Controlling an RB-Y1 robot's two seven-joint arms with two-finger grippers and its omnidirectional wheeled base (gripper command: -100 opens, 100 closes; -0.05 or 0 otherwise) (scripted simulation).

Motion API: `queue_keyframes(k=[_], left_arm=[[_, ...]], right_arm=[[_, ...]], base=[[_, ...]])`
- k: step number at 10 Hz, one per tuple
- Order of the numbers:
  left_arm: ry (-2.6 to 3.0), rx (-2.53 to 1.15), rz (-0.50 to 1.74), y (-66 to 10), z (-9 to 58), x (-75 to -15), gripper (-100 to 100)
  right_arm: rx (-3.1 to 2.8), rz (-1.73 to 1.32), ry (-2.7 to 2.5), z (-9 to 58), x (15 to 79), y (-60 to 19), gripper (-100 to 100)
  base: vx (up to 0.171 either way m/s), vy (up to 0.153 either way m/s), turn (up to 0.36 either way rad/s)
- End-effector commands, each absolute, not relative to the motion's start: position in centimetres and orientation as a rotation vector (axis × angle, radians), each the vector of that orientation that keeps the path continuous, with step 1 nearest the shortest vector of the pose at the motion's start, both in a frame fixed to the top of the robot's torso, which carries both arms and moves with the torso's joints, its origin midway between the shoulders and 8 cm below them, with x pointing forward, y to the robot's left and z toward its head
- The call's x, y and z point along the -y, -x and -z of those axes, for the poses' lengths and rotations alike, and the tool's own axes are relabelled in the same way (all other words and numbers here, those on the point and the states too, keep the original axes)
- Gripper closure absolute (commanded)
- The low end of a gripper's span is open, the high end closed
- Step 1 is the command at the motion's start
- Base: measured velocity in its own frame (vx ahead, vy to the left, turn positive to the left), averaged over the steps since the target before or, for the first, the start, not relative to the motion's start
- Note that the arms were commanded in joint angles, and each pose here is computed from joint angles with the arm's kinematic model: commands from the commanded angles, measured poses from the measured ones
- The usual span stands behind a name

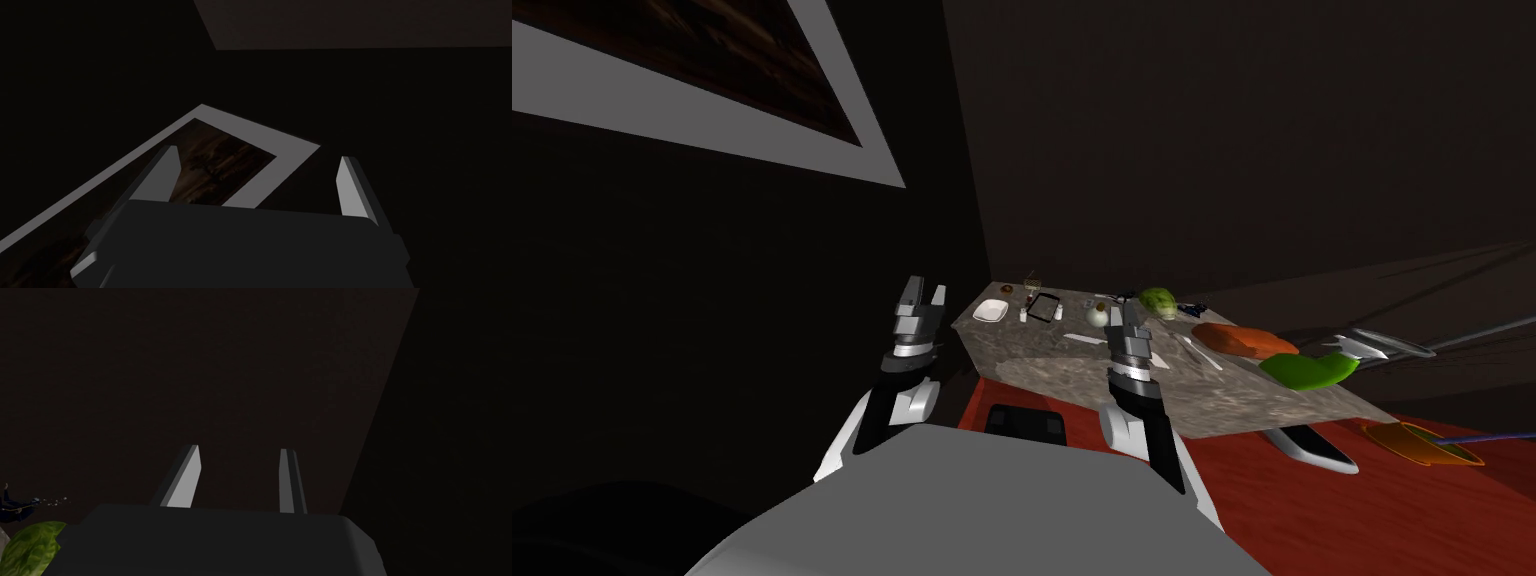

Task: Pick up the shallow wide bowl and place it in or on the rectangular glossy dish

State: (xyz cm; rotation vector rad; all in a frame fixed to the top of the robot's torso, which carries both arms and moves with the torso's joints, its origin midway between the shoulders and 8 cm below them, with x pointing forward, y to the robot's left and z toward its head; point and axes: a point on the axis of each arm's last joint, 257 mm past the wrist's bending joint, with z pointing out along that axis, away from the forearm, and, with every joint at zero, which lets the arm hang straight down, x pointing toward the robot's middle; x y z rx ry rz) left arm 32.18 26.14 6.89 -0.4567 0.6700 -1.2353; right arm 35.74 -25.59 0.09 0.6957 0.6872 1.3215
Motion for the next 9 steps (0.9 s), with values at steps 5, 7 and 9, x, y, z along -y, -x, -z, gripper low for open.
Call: queue_keyframes(k=[5,7,9], left_arm=[[0.544,-0.762,1.216,-34.5,-5.2,-26.2,-100],[0.577,-0.792,1.209,-35.3,-4.5,-26.2,-100],[0.612,-0.824,1.201,-36.1,-3.7,-26.2,-100]], right_arm=[[-0.687,-1.322,-0.696,-0.1,25.6,-35.7,0],[-0.687,-1.322,-0.696,-0.1,25.6,-35.7,0],[-0.687,-1.322,-0.696,-0.1,25.6,-35.7,0]], base=[[-0.028,0.029,-0.044],[-0.023,0.028,-0.045],[-0.023,0.028,-0.045]])
